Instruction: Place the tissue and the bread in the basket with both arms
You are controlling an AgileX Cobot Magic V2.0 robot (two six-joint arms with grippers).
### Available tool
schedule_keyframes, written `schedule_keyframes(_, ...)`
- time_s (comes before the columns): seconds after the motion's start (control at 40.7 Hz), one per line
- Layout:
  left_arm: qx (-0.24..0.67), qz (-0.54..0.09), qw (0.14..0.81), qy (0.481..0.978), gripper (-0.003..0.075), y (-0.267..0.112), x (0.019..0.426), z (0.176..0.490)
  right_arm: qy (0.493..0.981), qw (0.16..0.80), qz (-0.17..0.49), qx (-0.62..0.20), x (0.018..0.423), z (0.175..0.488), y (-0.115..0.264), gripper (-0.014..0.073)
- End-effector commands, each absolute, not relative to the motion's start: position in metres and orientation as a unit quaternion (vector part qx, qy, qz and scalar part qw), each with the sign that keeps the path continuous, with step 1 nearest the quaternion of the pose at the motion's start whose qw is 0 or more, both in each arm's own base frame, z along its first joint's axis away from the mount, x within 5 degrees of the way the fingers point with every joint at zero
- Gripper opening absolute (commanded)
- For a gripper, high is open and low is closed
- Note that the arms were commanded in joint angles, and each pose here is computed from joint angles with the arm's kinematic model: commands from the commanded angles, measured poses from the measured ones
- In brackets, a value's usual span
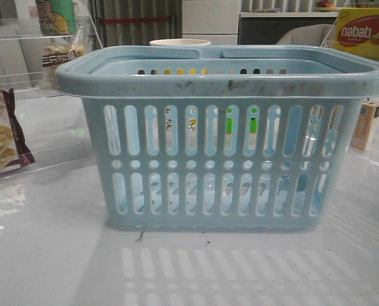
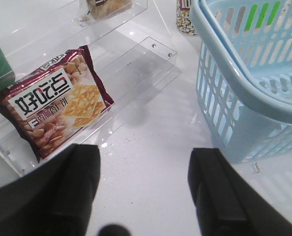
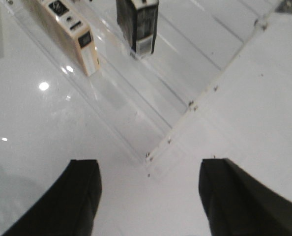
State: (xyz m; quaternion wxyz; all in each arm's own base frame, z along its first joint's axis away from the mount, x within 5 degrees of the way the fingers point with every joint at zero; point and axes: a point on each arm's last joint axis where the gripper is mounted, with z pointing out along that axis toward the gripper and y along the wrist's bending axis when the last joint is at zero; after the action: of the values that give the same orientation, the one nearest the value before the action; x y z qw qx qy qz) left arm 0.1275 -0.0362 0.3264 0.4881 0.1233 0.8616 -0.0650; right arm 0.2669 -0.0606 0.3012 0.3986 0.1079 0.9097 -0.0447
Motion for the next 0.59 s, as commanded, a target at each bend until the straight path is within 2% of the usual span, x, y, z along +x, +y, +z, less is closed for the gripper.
schedule_keyframes(0.0, 0.125, -0.072, 0.535, 0.832, 0.0412, -0.038, 0.131, 0.342, 0.88, 0.459, -0.055, 0.105, 0.294, 0.321, -0.069, 0.0539)
schedule_keyframes(0.295, 0.125, -0.072, 0.535, 0.832, 0.04, -0.038, 0.131, 0.342, 0.881, 0.459, -0.054, 0.103, 0.359, 0.308, -0.082, 0.0539)
schedule_keyframes(0.566, 0.125, -0.072, 0.535, 0.832, 0.04, -0.038, 0.131, 0.342, 0.872, 0.475, -0.055, 0.102, 0.394, 0.295, -0.09, 0.0539)
